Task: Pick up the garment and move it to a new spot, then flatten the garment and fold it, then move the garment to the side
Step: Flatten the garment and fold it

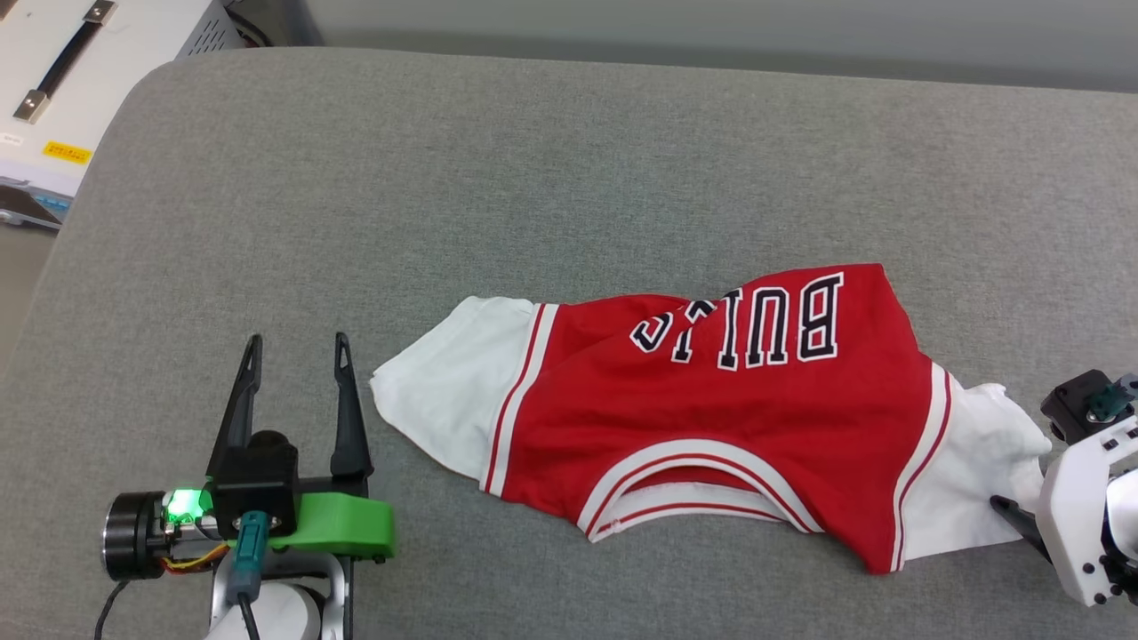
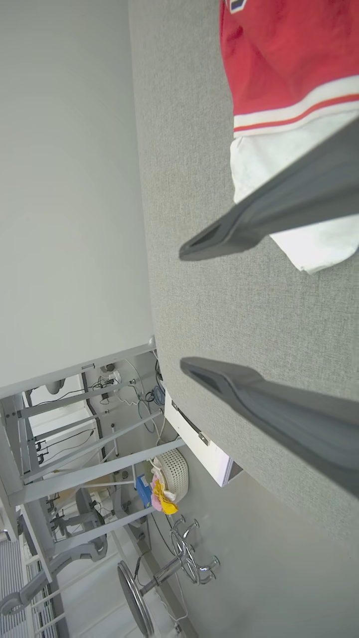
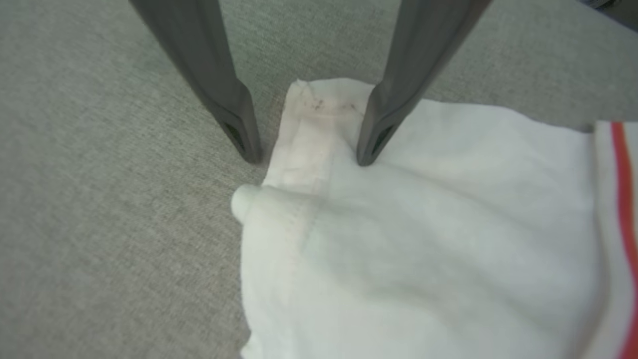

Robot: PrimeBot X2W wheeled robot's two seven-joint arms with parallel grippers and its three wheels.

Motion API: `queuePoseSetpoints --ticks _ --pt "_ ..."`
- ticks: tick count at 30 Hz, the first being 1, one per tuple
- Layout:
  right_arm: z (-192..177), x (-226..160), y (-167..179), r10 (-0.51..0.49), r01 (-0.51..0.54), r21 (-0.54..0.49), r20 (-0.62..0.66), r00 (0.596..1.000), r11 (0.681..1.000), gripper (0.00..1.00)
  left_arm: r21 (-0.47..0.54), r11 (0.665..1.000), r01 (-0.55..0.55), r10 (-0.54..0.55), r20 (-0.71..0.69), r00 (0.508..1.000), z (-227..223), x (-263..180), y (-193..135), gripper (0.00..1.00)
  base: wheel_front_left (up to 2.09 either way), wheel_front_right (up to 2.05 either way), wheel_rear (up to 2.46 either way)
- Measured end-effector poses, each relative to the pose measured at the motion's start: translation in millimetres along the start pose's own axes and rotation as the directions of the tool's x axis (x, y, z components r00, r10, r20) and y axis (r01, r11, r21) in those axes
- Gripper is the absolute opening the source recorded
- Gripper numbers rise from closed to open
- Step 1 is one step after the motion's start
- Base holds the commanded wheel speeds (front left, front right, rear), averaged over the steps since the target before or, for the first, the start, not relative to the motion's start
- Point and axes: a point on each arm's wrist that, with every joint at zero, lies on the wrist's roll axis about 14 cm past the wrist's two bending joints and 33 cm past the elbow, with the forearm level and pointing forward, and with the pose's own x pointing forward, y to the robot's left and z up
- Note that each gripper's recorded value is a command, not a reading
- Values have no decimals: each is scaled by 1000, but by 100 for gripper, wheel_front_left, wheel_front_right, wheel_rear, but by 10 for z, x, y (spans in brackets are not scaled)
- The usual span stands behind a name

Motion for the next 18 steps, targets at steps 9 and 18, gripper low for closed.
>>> queuePoseSetpoints --ticks 9,18 --pt "97 -24 9 -7 0 43 154 988 999 0 -30 999 18 -18 12 1000 3 6 66 100 0 0 0" --pt "236 -414 -112 -78 62 58 326 942 996 0 16 970 244 -244 0 970 54 177 -22 100 0 0 0"
